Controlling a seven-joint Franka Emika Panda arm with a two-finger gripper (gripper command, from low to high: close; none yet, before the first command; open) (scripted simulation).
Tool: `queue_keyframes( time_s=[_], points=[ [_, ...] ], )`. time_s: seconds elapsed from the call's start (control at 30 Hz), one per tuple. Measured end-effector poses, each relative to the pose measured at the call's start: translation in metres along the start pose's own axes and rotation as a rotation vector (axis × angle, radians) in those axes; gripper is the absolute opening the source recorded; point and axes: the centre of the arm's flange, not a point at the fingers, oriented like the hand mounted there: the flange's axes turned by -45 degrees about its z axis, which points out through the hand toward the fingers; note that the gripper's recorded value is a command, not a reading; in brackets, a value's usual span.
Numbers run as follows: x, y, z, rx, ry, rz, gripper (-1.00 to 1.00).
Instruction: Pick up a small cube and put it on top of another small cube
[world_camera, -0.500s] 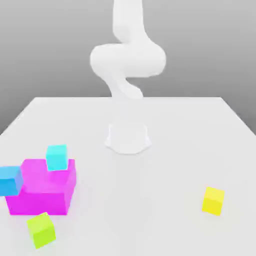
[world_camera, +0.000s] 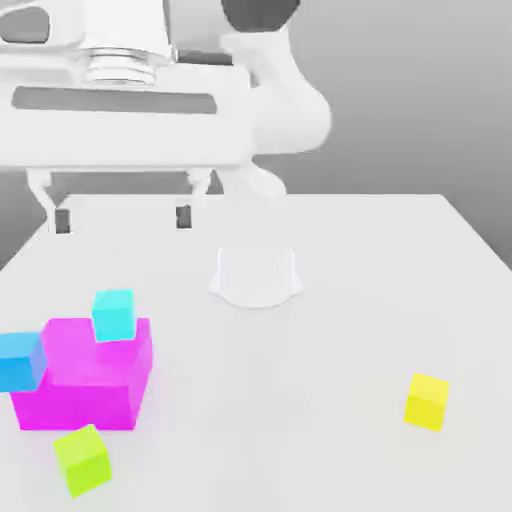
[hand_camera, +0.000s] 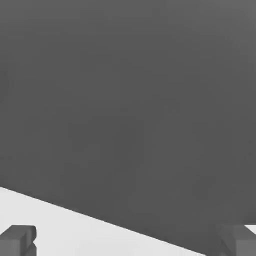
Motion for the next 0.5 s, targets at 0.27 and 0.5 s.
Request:
queue_keyframes(
  time_s=[0.27,0.5],
  points=[
    [-0.083,0.036,0.130,0.075,-0.198,-0.155,0.00],
    [-0.152,0.043,0.221,0.125,-0.308,-0.250,0.00]
  ],
)
